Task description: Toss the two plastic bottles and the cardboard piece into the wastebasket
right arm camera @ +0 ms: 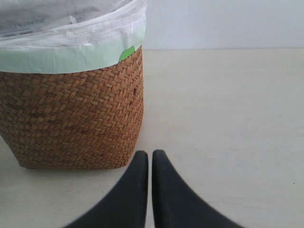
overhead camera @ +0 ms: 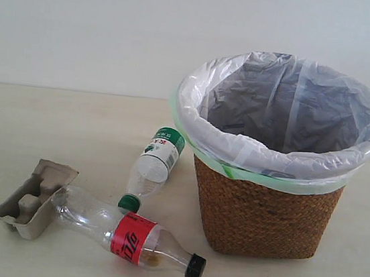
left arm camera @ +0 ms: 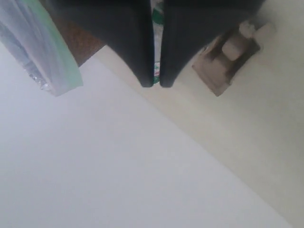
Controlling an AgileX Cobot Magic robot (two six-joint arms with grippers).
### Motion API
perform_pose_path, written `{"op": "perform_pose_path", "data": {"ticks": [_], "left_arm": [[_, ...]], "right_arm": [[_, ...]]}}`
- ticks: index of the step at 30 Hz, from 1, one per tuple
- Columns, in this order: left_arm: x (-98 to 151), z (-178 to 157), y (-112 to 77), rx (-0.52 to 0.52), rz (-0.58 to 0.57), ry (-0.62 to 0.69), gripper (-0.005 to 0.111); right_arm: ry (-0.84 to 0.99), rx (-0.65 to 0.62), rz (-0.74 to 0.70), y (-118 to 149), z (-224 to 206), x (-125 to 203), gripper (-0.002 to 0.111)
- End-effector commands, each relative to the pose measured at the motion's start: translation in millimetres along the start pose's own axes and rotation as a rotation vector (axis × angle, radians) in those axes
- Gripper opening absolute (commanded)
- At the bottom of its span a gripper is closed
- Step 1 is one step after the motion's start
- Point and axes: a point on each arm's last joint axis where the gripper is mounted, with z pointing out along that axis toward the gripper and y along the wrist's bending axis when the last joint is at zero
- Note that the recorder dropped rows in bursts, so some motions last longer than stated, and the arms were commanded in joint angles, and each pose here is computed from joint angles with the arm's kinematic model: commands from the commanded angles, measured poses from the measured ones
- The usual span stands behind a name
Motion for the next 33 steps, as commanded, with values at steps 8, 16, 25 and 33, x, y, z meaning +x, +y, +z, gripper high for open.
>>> {"op": "perform_pose_path", "data": {"ticks": [8, 16, 25, 33], "left_arm": [[-64, 33, -75.8, 0.016, 0.357, 0.328, 0.004], [-88, 121, -77.5, -0.113, 0.570, 0.860, 0.010], [-53, 209, -28.7, -0.155, 0.587, 1.146, 0.082], [-8, 243, -11.2, -0.159, 0.702, 1.226, 0.081]], "right_arm": [[-0.012, 0.007, -0.008, 0, 0, -1, 0.000], [-0.012, 0.007, -0.008, 0, 0, -1, 0.000], [-0.012, 0.007, -0.008, 0, 0, -1, 0.000], [-0.012, 0.007, -0.008, 0, 0, -1, 0.000]]}}
